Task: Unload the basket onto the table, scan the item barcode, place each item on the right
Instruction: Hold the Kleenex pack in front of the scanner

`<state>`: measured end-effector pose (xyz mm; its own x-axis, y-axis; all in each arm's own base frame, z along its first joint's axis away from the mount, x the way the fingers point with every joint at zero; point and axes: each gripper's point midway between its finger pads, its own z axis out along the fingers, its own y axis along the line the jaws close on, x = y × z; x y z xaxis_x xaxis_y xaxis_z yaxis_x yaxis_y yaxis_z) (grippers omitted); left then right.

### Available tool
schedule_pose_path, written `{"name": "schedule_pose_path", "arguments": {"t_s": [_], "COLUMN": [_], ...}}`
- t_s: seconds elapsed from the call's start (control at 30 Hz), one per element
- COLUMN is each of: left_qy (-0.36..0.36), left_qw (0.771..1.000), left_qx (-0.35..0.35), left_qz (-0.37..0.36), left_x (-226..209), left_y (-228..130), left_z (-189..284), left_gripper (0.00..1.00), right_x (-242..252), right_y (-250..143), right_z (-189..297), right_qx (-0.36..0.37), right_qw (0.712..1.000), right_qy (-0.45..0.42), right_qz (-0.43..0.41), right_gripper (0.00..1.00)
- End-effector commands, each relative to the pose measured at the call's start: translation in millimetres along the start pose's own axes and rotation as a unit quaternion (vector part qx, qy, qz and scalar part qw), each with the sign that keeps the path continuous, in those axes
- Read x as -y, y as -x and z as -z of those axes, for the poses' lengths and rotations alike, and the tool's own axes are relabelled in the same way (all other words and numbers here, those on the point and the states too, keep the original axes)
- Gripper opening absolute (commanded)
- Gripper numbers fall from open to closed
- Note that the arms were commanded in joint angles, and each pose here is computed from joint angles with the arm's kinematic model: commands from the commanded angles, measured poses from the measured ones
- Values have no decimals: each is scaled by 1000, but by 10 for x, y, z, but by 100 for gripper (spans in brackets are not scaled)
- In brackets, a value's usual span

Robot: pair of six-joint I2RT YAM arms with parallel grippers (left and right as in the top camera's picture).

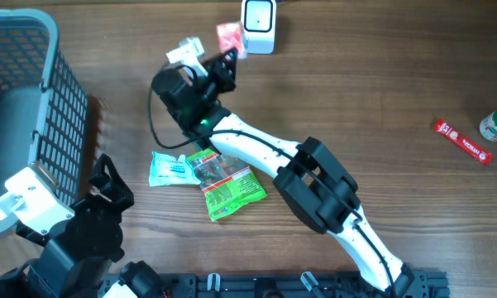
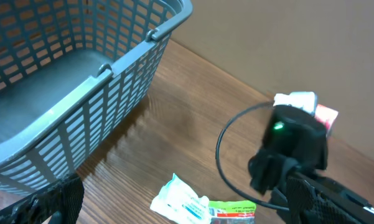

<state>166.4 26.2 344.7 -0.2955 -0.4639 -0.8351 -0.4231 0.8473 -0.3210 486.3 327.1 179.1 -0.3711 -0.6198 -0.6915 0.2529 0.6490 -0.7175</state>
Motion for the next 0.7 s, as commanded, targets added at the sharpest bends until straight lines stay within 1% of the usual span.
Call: {"name": "schedule_pose_path", "arguments": {"t_s": [0.0, 0.13, 0.2, 0.27, 0.37, 0.43, 0.47, 0.57, 0.6, 0.67], "left_qy": [2, 2, 2, 2, 2, 2, 2, 2, 2, 2], "left_qw": [1000, 1000, 1000, 1000, 1000, 1000, 1000, 1000, 1000, 1000], "left_qx": [0, 0, 0, 0, 0, 0, 0, 0, 0, 0], "left_qz": [0, 0, 0, 0, 0, 0, 0, 0, 0, 0], "left_x": [15, 15, 15, 14, 14, 15, 15, 15, 15, 15], "left_y": [-16, -16, -16, -16, -16, -16, -16, -16, -16, -16], "left_z": [-16, -16, -16, -16, -16, -16, -16, -16, -16, -16], "left_gripper": [100, 100, 100, 100, 100, 100, 100, 100, 100, 100], "right_x": [-11, -203, -357, -480, -577, -609, -607, -524, -495, -447], "right_y": [351, 338, 301, 248, 192, 200, 226, 241, 264, 316], "right_z": [-34, -158, -243, -351, -555, -678, -771, -952, -1017, -1081], "right_qx": [53, 53, 42, 20, -11, -19, -21, -35, -36, -27], "right_qw": [996, 981, 964, 939, 896, 866, 839, 791, 763, 725], "right_qy": [60, 129, 184, 236, 303, 351, 391, 426, 450, 490], "right_qz": [-34, -136, -189, -250, -325, -354, -378, -437, -462, -484], "right_gripper": [4, 4, 4, 4, 4, 4, 4, 4, 4, 4]}}
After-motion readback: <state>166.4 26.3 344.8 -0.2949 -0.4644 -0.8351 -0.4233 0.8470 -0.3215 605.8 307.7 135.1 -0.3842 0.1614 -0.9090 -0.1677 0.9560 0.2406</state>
